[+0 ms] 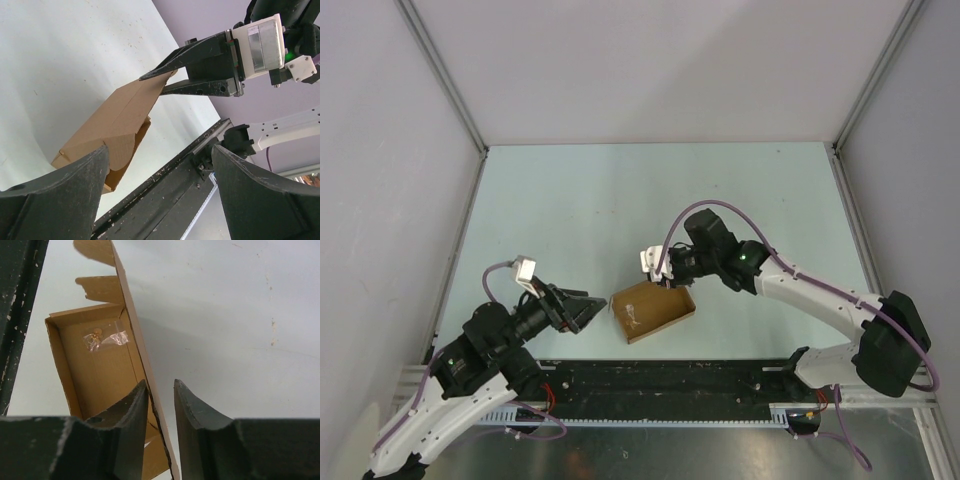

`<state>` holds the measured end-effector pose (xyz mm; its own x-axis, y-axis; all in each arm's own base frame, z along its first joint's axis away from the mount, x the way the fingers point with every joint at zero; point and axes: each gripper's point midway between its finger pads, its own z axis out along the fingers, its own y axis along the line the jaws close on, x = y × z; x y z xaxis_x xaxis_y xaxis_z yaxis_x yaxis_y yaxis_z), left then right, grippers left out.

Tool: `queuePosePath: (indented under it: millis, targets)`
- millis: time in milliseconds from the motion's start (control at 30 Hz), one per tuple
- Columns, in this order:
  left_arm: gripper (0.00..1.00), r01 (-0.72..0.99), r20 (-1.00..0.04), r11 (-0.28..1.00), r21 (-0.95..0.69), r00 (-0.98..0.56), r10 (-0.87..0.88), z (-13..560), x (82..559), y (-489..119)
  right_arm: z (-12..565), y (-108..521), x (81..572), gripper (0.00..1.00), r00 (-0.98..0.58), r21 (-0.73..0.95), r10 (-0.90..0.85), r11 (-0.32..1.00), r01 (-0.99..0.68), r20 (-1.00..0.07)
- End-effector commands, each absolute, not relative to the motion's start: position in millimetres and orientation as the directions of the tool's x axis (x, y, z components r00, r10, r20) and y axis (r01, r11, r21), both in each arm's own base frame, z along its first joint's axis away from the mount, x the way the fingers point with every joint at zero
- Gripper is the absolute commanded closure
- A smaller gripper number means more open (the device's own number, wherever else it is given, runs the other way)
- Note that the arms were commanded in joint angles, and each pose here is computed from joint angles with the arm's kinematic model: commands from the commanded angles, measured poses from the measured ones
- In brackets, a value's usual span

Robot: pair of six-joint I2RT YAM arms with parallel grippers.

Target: Fold the paper box

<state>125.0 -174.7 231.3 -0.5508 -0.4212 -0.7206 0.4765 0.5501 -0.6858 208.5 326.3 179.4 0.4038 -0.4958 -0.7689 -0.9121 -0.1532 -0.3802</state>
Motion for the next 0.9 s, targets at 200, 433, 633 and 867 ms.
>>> queuePosePath:
  millis: [200,433,633,867]
  targets:
    - [0.12,0.460,-0.707,0.545,-0.701,-0.547,-0.449,232,127,-173,207,328,226,0.86,0.471,-0.486,-0.491,-0.107,-0.867,-0.733]
    - [0.11,0.457,-0.712,0.556,-0.694,-0.548,-0.439,228,128,-173,218,310,250,0.97,0.521,-0.605,-0.573,-0.053,-0.794,-0.633]
    - [0.11,0.457,-0.713,0.556,-0.694,-0.545,-0.442,228,128,-173,232,299,268,0.97,0.551,-0.660,-0.574,-0.025,-0.751,-0.606]
    - [0.11,0.454,-0.712,0.557,-0.695,-0.545,-0.443,227,128,-172,227,298,290,0.98,0.541,-0.679,-0.598,0.008,-0.734,-0.591]
